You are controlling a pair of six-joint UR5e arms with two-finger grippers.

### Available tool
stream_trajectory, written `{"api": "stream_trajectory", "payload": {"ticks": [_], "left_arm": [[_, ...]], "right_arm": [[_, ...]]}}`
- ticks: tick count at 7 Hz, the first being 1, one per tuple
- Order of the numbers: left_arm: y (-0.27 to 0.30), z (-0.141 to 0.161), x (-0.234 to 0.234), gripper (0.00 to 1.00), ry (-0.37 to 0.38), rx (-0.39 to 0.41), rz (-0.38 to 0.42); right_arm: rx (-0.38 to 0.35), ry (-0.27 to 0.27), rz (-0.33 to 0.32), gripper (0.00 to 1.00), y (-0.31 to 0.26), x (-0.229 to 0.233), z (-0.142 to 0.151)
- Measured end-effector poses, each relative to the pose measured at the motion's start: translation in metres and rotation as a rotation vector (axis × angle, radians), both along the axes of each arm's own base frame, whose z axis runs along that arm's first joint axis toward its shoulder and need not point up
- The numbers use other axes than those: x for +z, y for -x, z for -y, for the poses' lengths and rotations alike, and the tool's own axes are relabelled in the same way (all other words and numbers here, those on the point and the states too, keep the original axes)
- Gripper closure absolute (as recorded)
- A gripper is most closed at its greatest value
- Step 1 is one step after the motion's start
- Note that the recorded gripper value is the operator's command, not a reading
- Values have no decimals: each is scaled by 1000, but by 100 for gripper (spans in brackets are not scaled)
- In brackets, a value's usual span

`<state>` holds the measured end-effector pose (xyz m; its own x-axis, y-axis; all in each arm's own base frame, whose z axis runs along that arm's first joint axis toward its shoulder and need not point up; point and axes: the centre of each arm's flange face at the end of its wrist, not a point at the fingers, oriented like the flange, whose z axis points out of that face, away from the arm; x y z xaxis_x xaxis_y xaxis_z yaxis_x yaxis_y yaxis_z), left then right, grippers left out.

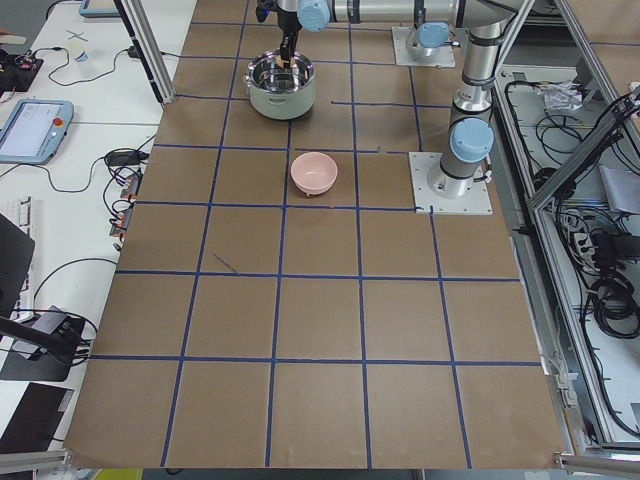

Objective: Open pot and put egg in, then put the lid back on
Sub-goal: 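Lift the lid with the right gripper while the left carries the egg over the pot, then lower the egg into the pot and open the left gripper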

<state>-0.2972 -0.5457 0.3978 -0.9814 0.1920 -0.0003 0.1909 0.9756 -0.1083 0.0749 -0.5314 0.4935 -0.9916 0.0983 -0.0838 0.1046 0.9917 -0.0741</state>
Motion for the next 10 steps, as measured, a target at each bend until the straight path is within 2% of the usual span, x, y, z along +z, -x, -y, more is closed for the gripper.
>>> {"api": "stream_trajectory", "payload": {"ticks": [1,4,6,7,8,10], "left_arm": [[28,15,-27,98,15,-18,-19],[60,24,-90,97,-81,-161,-61],[62,25,-108,83,-118,-204,-65],[63,25,-113,6,-125,-225,-63],[63,25,-114,0,-127,-237,-63],[61,20,-97,0,-117,-239,-63]], "right_arm": [[3,-9,0,80,-1,-4,-4],[37,-27,-8,79,0,-13,-8],[57,-33,-14,79,1,-17,-10],[60,-34,-15,79,1,-17,-10],[62,-35,-15,79,1,-18,-10],[64,-34,-14,79,0,-18,-10]]}}
